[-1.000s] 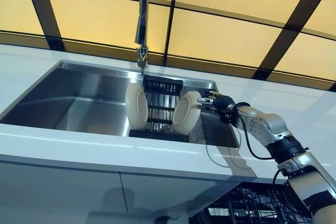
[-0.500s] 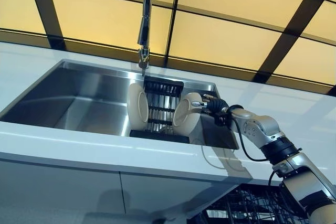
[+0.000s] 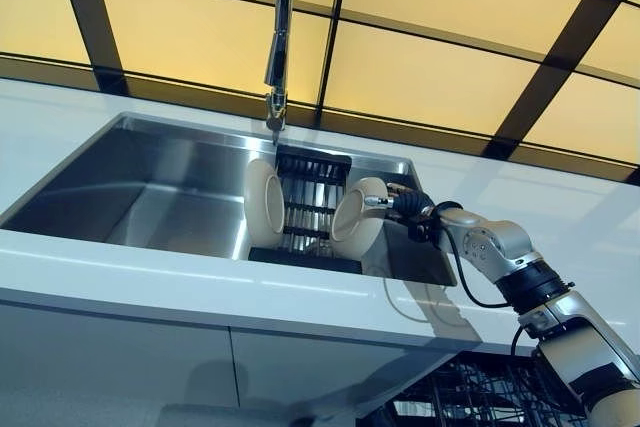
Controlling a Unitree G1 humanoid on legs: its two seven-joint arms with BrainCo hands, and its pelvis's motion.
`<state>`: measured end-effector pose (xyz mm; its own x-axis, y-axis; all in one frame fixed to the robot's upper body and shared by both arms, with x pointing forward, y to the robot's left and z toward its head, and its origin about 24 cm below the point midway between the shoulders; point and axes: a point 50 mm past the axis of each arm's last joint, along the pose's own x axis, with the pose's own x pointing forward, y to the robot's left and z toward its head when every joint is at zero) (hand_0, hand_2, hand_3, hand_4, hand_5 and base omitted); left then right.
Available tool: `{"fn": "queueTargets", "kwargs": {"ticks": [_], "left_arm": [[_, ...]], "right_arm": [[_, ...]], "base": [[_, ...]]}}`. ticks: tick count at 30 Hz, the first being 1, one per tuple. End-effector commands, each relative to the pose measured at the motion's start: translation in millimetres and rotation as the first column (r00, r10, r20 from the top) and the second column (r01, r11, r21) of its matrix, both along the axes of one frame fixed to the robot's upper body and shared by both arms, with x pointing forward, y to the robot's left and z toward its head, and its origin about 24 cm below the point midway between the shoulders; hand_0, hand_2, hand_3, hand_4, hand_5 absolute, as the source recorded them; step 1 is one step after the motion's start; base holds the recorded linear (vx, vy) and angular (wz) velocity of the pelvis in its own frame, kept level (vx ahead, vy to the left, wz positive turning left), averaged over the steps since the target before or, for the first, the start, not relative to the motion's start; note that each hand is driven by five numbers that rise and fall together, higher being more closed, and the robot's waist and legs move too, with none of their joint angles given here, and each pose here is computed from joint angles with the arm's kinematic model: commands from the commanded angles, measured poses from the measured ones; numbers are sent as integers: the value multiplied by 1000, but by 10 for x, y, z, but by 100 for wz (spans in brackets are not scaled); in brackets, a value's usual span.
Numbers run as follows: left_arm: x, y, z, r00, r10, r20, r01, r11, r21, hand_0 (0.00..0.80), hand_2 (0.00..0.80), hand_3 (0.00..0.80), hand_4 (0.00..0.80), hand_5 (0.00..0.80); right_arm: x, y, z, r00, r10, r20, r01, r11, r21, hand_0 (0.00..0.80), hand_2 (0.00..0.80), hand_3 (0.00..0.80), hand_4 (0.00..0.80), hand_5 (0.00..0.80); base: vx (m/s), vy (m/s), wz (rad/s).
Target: Take plates into dishwasher
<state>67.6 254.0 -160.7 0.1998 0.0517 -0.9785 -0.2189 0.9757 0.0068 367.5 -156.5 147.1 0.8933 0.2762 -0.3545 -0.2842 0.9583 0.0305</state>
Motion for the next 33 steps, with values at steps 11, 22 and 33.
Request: {"fn": "queueTargets", "kwargs": {"ticks": [11,22,33], "left_arm": [[50,3,3,1000,1,4,-1,1000,11,0,0,0,0,0],[69,-26,-1,1000,6,18,-6,1000,6,0,0,0,0,0],[57,-21,-2,1000,-26,4,26,999,19,0,0,0,0,0]], "right_arm": [[118,161,208,999,33,43,-34,999,23,0,0,0,0,0],[189,129,243,999,8,51,-7,1000,-14,800,800,800,800,800],[283,-83,476,986,-60,156,85,984,-154,800,800,800,800,800]], "base": [[-1,1,1],[0,0,0],[1,1,8]]}}
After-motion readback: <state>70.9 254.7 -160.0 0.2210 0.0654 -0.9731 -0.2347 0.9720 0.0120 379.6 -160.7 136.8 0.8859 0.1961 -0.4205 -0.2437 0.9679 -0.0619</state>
